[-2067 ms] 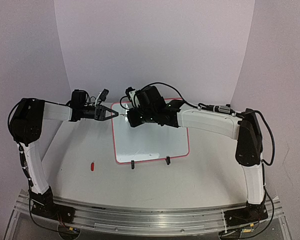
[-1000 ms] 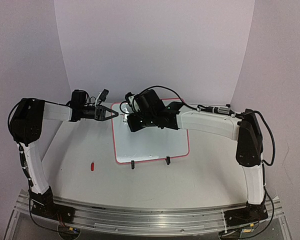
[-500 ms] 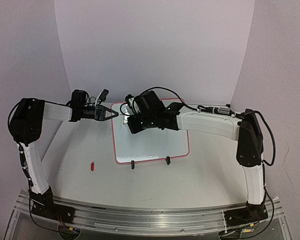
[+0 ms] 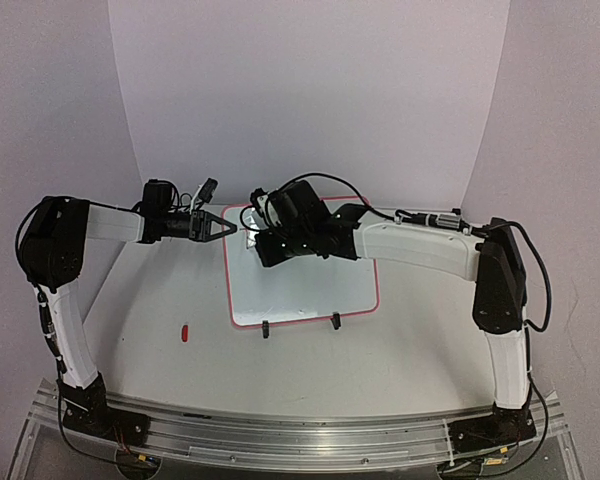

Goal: Write a sentence on the whiteboard

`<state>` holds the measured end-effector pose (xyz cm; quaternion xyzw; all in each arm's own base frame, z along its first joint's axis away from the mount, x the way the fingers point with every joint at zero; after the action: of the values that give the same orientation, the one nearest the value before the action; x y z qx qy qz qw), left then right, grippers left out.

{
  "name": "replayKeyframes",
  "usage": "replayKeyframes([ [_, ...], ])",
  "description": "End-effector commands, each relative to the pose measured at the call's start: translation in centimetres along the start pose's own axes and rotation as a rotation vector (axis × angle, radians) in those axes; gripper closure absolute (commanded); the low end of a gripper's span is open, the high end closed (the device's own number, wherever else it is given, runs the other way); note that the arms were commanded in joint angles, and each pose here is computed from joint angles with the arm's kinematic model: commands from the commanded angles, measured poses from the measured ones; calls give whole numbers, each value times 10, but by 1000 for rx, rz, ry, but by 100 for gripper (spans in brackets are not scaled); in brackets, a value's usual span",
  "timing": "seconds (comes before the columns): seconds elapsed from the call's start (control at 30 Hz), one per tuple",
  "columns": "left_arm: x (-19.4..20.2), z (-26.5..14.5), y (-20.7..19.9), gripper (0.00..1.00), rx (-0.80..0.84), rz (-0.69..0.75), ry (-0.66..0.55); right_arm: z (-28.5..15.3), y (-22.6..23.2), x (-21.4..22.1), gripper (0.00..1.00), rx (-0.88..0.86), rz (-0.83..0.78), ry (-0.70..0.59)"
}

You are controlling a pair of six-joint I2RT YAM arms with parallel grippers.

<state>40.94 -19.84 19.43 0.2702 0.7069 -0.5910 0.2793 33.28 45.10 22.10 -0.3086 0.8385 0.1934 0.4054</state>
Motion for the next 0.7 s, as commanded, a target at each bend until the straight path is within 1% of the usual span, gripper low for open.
replayKeyframes([
  [0.0, -5, 3, -5, 100, -37, 103, -20, -9, -9, -11, 100, 29, -14, -2],
  [0.2, -6, 2, -5, 100, -45, 107, -24, -24, 0, -24, 100, -43, -22, -35],
  [0.33, -6, 3, -4, 100, -43, 103, -24, -46, 11, -38, 100, -156, -11, -101],
  [0.43, -7, 2, -5, 100, -43, 104, -26, -57, 15, -42, 100, -198, -3, -133],
  [0.57, -7, 3, -5, 100, -42, 104, -26, -63, 11, -40, 100, -178, 10, -137],
  [0.67, -8, 2, -6, 100, -42, 105, -27, -64, 2, -36, 100, -108, 27, -140],
])
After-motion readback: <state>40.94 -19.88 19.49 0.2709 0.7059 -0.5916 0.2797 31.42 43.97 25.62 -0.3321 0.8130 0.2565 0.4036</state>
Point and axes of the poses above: each gripper's point midway between its finger pads, its own z axis out along the fingers, its own y axis along the line the jaws close on, x = y × z, the point moved 6 cm from there along -z, back along the fingers, and after that the axes turned 3 degrees about -z, right-handed, at the moved point
